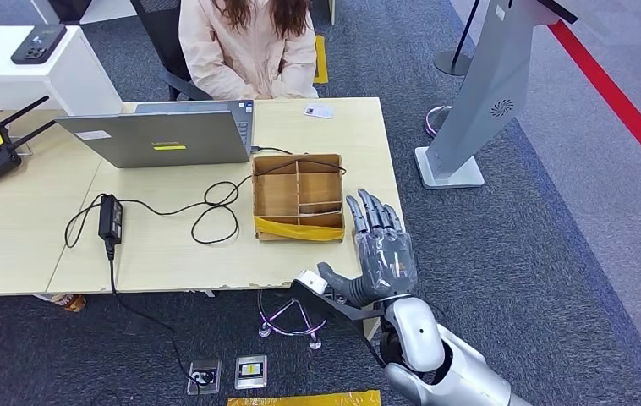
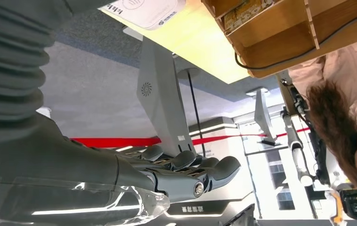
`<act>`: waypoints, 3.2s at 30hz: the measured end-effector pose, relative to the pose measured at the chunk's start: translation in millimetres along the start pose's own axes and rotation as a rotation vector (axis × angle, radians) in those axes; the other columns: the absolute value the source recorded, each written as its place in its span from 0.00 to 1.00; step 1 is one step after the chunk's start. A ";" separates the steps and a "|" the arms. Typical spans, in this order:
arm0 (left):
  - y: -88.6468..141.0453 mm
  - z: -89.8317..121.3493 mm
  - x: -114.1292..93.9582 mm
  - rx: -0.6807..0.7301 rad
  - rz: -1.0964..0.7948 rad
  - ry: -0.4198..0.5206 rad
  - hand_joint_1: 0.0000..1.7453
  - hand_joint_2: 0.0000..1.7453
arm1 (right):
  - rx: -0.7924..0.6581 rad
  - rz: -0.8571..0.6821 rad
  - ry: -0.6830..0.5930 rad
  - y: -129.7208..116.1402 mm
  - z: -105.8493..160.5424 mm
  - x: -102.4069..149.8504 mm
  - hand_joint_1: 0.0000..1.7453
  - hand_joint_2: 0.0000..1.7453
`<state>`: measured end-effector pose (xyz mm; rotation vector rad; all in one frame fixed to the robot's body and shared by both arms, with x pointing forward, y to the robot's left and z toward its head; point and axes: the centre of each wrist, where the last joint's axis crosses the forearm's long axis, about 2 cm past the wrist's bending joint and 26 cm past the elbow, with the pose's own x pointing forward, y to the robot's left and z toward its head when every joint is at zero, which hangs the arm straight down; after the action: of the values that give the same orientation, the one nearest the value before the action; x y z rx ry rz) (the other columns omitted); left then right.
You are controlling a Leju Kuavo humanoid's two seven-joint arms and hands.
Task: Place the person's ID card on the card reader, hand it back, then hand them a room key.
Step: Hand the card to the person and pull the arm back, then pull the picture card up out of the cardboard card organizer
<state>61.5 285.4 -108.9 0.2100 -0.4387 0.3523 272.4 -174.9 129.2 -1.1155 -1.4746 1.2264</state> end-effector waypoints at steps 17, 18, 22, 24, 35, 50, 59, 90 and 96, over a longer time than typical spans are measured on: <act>-6.6 -2.2 10.4 -0.026 -0.020 -0.002 0.00 0.00 | 0.012 0.040 0.021 2.4 -53.4 2.7 0.00 1.00; -6.9 -2.3 11.0 -0.027 -0.022 -0.003 0.00 0.00 | 0.016 0.044 0.025 3.0 -55.7 2.4 0.00 1.00; -7.7 -2.8 13.0 -0.030 -0.028 -0.004 0.00 0.00 | 0.033 0.054 0.041 6.2 -62.5 0.6 0.00 1.00; -7.7 -2.8 13.2 -0.030 -0.030 -0.002 0.00 0.00 | 0.041 0.058 0.047 7.6 -64.8 -0.1 0.00 1.00; -8.6 -3.2 15.0 -0.042 -0.038 -0.001 0.00 0.00 | 0.098 0.070 0.055 18.5 -71.6 3.0 0.00 1.00; -10.1 -4.0 18.6 -0.050 -0.047 0.001 0.00 0.00 | 0.124 0.084 0.062 21.7 -81.2 12.2 0.00 1.00; -9.8 -3.9 17.8 -0.061 -0.042 0.007 0.00 0.00 | 0.157 0.100 0.066 24.0 -84.2 14.4 0.00 1.00; -11.3 -4.3 20.3 -0.072 -0.077 -0.002 0.00 0.00 | 0.265 0.174 0.143 35.6 -94.4 -4.2 0.00 1.00; -12.9 -4.0 20.5 -0.075 -0.079 0.000 0.00 0.00 | 0.262 0.195 0.128 30.1 -100.2 -0.7 0.00 1.00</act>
<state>85.2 280.6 -104.8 0.1536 -0.4416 0.2579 373.2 -153.5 110.7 -1.1541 -1.0939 1.4091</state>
